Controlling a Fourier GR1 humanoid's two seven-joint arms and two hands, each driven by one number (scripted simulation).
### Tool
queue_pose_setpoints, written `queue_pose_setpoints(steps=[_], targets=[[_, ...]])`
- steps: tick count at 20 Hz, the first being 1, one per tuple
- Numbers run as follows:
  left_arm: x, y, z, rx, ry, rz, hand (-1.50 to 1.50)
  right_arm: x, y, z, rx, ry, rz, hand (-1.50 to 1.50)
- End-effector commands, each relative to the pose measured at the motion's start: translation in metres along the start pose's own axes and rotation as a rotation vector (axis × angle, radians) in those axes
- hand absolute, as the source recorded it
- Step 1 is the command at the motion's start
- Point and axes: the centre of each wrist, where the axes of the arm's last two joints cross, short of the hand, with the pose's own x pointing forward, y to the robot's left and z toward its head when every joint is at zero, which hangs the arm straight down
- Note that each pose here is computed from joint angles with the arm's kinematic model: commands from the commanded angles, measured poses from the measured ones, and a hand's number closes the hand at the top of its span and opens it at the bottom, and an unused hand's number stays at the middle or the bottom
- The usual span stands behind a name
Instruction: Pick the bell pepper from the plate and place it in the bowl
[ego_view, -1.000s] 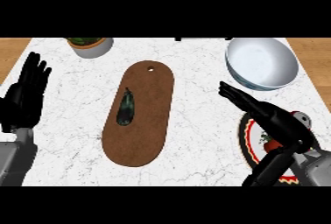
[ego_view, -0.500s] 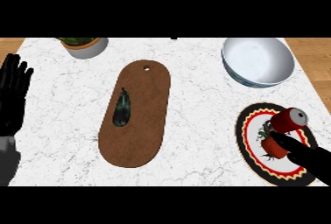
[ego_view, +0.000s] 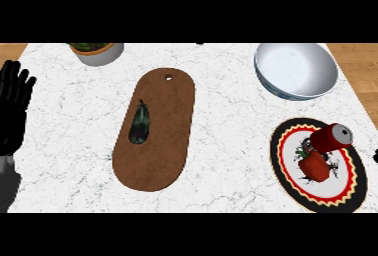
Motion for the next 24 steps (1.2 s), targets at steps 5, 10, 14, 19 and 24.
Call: queue_pose_setpoints(steps=[5, 10, 14, 19, 24], targets=[[0.007, -0.002, 0.0, -0.032, -0.012, 0.011, 0.0, 0.016, -0.037, 0.003, 0.325, 0.172, 0.21, -1.5], [-0.004, -0.008, 0.005, -0.042, -0.032, 0.015, 0.0, 0.014, -0.022, 0.006, 0.367, 0.22, 0.225, -1.5], [0.0, -0.017, 0.002, -0.027, -0.01, -0.005, 0.0, 0.0, -0.005, 0.027, 0.397, 0.227, 0.227, -1.5], [-0.001, -0.021, -0.016, -0.044, -0.033, -0.005, 0.0, -0.009, 0.015, -0.013, 0.393, 0.248, 0.241, -1.5], [0.0, -0.022, 0.002, -0.045, -0.039, 0.018, 0.0, -0.029, 0.03, -0.012, 0.394, 0.274, 0.194, -1.5]])
